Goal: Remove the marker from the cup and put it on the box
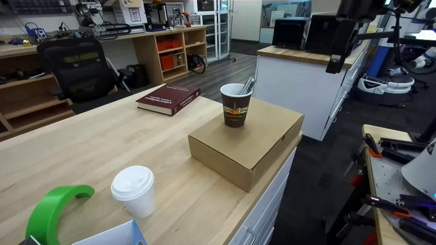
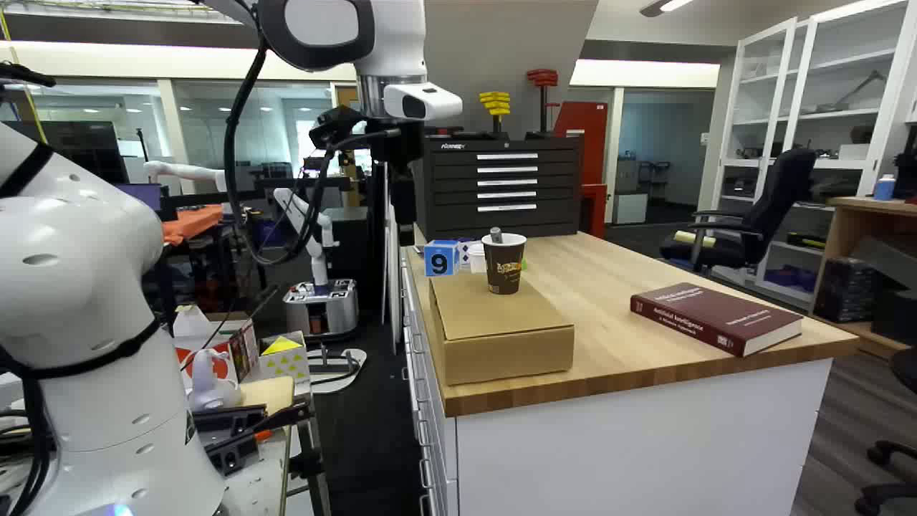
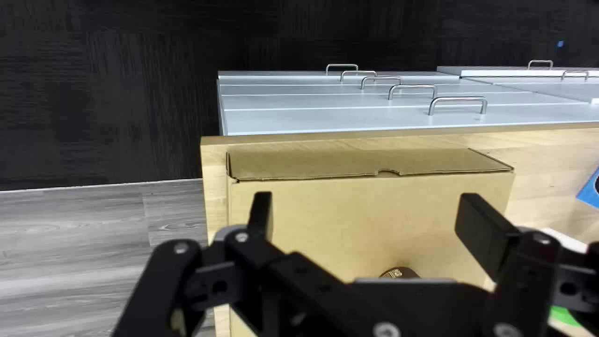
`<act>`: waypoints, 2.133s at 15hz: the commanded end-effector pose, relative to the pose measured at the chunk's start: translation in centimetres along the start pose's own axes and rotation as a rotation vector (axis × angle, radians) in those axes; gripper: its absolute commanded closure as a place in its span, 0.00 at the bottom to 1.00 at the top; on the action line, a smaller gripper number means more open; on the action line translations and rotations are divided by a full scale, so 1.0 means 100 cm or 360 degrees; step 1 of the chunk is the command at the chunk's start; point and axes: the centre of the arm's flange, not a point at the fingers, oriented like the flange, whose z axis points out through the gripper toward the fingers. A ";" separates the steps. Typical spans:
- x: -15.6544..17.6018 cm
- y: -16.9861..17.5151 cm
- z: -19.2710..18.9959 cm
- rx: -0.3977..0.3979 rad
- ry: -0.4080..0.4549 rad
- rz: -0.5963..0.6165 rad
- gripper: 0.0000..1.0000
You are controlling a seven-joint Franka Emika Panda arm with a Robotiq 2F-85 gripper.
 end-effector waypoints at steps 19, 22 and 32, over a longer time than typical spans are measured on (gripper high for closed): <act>0.058 -0.028 -0.032 -0.0312 0.0221 -0.0265 0.00; 0.079 -0.046 -0.032 -0.0366 0.0260 -0.0394 0.00; 0.122 -0.109 -0.004 -0.0318 0.0236 -0.0773 0.00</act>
